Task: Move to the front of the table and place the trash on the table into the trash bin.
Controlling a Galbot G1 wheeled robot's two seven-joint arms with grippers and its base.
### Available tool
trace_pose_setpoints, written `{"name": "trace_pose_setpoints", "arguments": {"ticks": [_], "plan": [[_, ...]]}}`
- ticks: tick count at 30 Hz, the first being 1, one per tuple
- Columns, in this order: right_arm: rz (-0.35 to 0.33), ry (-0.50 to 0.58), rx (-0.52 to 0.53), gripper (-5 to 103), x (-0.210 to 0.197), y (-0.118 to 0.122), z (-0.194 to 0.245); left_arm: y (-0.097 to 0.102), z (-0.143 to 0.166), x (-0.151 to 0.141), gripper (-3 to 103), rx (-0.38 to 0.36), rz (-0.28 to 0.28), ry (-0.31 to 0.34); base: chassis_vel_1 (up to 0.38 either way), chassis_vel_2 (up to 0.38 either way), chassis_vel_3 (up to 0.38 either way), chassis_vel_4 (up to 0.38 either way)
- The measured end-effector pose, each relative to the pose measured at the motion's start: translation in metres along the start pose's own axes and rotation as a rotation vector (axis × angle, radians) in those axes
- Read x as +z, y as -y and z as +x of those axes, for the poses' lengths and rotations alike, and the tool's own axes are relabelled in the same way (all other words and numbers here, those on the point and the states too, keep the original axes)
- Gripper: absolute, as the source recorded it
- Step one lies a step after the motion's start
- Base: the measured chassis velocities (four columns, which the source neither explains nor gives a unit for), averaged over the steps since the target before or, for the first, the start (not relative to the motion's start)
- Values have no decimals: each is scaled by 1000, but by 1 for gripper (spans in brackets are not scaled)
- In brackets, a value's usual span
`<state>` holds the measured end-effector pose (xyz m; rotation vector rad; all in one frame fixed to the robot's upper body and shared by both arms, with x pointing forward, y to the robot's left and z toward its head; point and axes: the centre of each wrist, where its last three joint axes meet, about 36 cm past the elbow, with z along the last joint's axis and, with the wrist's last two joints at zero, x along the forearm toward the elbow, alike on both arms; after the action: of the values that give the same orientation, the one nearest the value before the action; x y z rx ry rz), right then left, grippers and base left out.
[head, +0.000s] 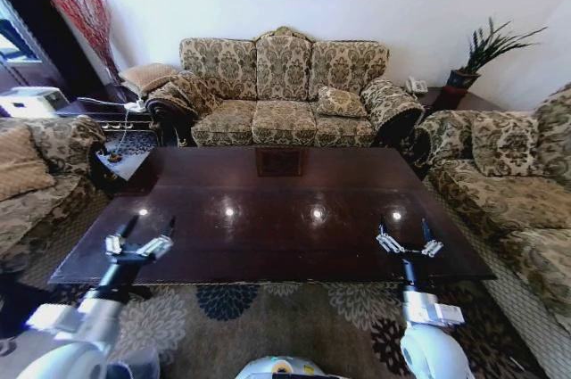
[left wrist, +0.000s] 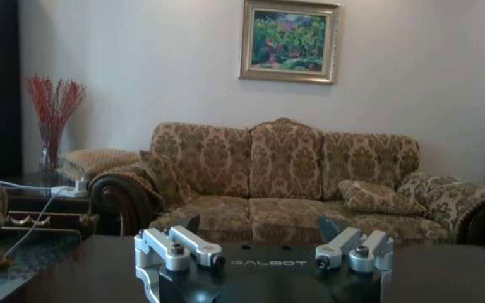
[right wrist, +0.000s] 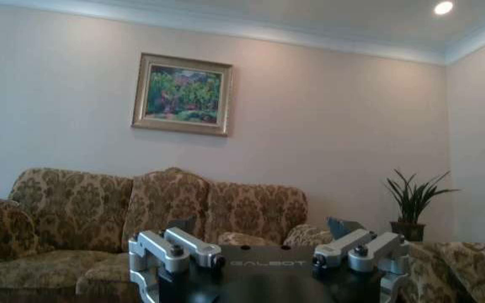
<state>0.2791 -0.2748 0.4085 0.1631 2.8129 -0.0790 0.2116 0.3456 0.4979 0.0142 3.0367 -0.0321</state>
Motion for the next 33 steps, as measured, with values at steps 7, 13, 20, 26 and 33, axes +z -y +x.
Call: {"name": "trace_pose_setpoints", "arguments": {"ticks": [7, 13, 20, 26, 33], "plan": [[0, 0, 0, 100, 0, 0, 0, 10, 3, 1, 96, -43, 19, 11, 0, 0, 0, 0], [0, 0, 0, 100, 0, 0, 0, 30, 9, -7, 96, -58, 51, 33, 0, 0, 0, 0], [0, 0, 0, 100, 0, 0, 0, 52, 6, -9, 96, -12, 63, 24, 0, 0, 0, 0], [0, 0, 0, 100, 0, 0, 0, 61, 6, -2, 96, -8, 70, 10, 0, 0, 0, 0], [0, 0, 0, 100, 0, 0, 0, 60, 6, -4, 96, -5, 67, 20, 0, 0, 0, 0]]}}
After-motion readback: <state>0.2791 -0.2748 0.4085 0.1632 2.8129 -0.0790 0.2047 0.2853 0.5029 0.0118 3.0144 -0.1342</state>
